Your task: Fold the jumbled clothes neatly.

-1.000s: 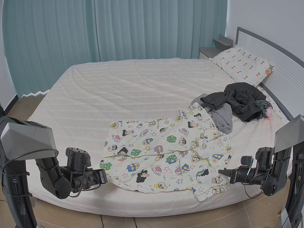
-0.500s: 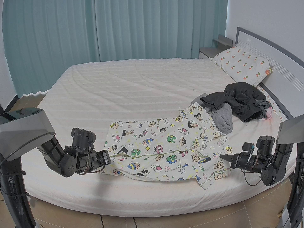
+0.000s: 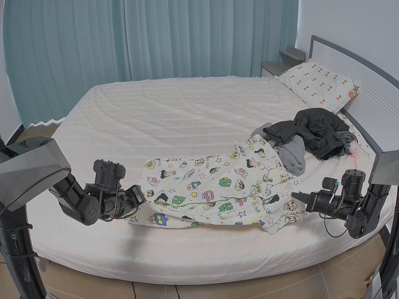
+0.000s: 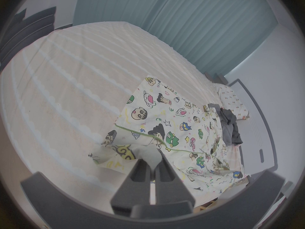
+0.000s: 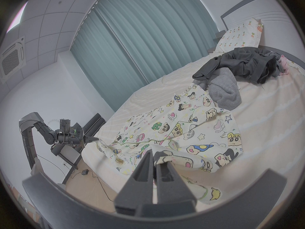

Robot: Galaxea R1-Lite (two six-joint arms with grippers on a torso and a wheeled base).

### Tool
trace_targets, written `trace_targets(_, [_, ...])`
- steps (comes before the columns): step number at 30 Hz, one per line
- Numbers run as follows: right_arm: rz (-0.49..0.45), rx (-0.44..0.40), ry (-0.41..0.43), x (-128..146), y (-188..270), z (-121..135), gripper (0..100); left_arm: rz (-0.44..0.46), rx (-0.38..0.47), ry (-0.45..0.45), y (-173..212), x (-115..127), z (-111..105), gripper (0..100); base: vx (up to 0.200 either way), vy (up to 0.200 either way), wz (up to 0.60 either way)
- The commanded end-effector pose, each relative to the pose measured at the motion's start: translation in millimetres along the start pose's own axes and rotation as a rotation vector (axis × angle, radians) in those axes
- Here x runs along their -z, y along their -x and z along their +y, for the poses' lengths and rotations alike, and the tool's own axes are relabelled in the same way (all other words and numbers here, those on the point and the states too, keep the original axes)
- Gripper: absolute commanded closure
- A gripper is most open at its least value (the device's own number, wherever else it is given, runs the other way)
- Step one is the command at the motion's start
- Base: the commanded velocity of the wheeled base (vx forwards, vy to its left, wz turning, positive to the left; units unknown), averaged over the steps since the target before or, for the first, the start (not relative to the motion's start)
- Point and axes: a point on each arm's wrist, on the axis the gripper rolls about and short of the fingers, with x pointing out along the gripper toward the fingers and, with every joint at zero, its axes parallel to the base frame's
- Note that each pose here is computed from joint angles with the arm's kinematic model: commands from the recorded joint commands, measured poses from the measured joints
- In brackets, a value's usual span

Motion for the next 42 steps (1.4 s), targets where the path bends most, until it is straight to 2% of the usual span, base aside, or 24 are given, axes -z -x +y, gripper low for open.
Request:
trace_targets(1, [0.002, -0.002, 0.000, 1.3, 4.9, 3.3, 100, -0.006, 0.008, 0.004, 6.5, -0.1, -2.0, 100, 0.200, 0.000, 0.00])
trace_targets(4, [-0.001, 0.000, 0.001, 0.7, 6.1, 3.7, 100, -0.003, 0.007, 0.003, 10.7, 1.2, -1.7, 100, 0.200, 0.000, 0.00])
trace_targets(16, [0.013, 0.016, -0.018, 4.0, 20.5, 5.9, 100, 0.001, 0.002, -0.002, 26.4, 5.4, 0.9, 100, 0.000, 0.000, 0.00])
trace_targets(42, [0.039, 0.026, -0.050, 10.9, 34.6, 5.8, 100, 0.014, 0.003, -0.008, 25.2, 9.4, -1.0, 100, 0.000, 0.000, 0.00])
